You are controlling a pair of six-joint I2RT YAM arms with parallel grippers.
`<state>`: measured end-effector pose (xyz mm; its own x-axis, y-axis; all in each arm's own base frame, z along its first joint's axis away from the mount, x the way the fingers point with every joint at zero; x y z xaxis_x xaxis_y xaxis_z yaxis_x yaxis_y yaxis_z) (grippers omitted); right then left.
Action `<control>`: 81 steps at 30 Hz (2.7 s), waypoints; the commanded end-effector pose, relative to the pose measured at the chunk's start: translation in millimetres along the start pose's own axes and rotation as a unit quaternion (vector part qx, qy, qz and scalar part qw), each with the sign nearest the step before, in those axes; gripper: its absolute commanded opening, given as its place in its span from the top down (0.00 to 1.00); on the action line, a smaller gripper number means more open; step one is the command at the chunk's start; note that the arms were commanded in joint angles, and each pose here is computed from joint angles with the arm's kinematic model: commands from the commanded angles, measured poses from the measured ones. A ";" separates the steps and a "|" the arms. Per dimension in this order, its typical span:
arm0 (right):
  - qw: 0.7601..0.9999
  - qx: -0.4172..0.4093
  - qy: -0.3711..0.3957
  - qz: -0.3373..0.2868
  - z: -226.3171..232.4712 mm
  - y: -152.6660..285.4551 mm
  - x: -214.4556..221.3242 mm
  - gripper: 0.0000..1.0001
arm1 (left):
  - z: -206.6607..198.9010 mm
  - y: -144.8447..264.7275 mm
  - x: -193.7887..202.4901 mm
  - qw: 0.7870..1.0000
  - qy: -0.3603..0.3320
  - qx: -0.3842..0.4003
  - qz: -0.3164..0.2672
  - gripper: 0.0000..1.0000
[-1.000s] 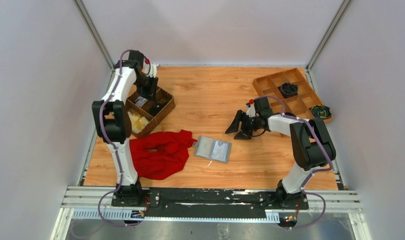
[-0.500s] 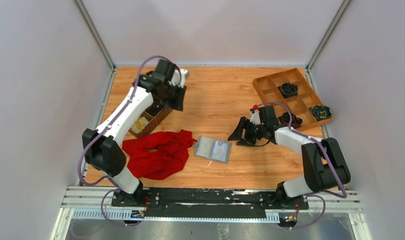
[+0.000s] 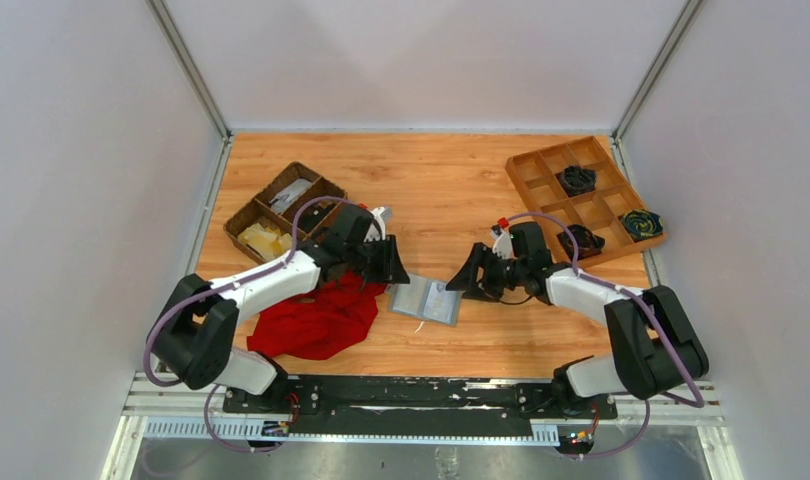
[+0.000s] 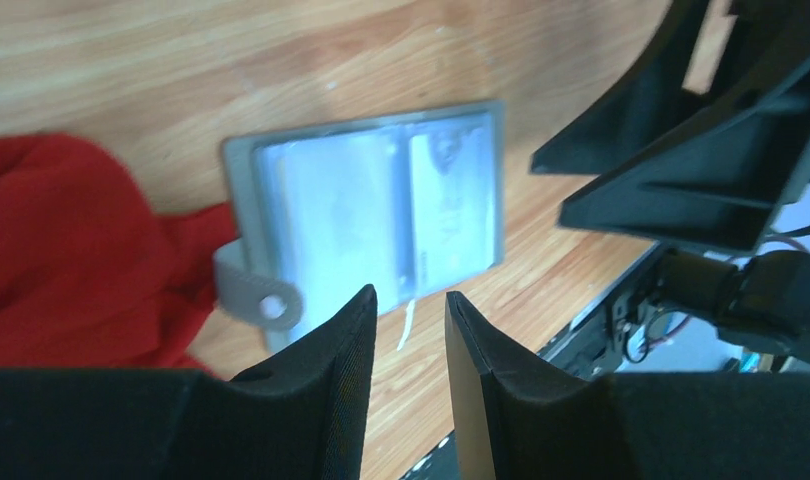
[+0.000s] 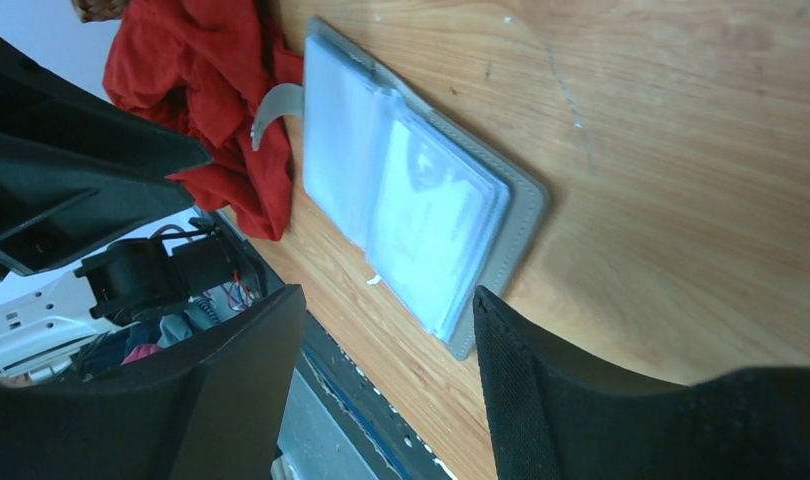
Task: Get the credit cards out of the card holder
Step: Remove the credit card from the card holder.
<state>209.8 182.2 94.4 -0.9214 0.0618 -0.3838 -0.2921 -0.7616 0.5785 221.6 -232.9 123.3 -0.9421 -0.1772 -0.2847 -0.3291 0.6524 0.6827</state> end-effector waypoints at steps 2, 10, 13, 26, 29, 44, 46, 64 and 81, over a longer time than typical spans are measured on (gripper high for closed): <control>1.000 -0.030 0.000 0.004 12.9 -8.9 1.6 0.33 | -30.3 -15.3 -13.8 0.998 -0.012 0.059 -0.034 0.64; 0.999 -0.041 -0.009 0.018 16.0 -21.0 9.6 0.33 | 1.3 -41.2 -7.0 1.000 -0.004 0.002 -0.019 0.64; 0.999 -0.035 -0.012 0.020 12.9 -22.0 12.9 0.33 | 13.4 -47.3 0.6 1.000 0.003 -0.013 -0.007 0.64; 0.999 -0.003 -0.034 0.033 -2.9 -26.5 24.2 0.33 | 39.4 -61.6 13.9 0.999 -0.002 -0.047 0.023 0.65; 0.999 -0.003 -0.034 0.034 -3.7 -27.3 24.8 0.33 | 41.9 -62.6 16.0 0.998 -0.002 -0.049 0.027 0.65; 0.999 -0.048 -0.014 0.022 14.2 -28.8 11.6 0.34 | 48.2 -73.1 20.3 0.997 -0.002 -0.054 0.050 0.66; 0.998 -0.056 -0.006 0.019 19.5 -27.8 8.9 0.34 | 47.2 -73.9 19.5 0.997 -0.003 -0.053 0.051 0.66; 0.992 -0.103 0.066 0.025 64.3 -35.3 -8.5 0.34 | 29.4 -61.6 10.6 0.999 -0.011 -0.020 0.038 0.66; 0.989 -0.108 0.096 0.041 77.7 -63.0 -23.8 0.35 | 35.4 -2.7 -37.8 0.997 -0.030 -0.076 -0.011 0.66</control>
<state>230.4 277.9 109.9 -0.8958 -0.0938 -0.4345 -0.1311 -0.8783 0.4598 256.8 -205.8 87.2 -0.9439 -0.1634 -0.2868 -0.3286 0.5470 0.7699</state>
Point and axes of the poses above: each gripper's point midway between its finger pads, its own y axis back along the fingers, its own z axis along the line the jaws close on, x = y × z, the point moved 5 cm from there along y, back along the fingers, and after that the axes turned 12 degrees about y, right-handed, at the moved point
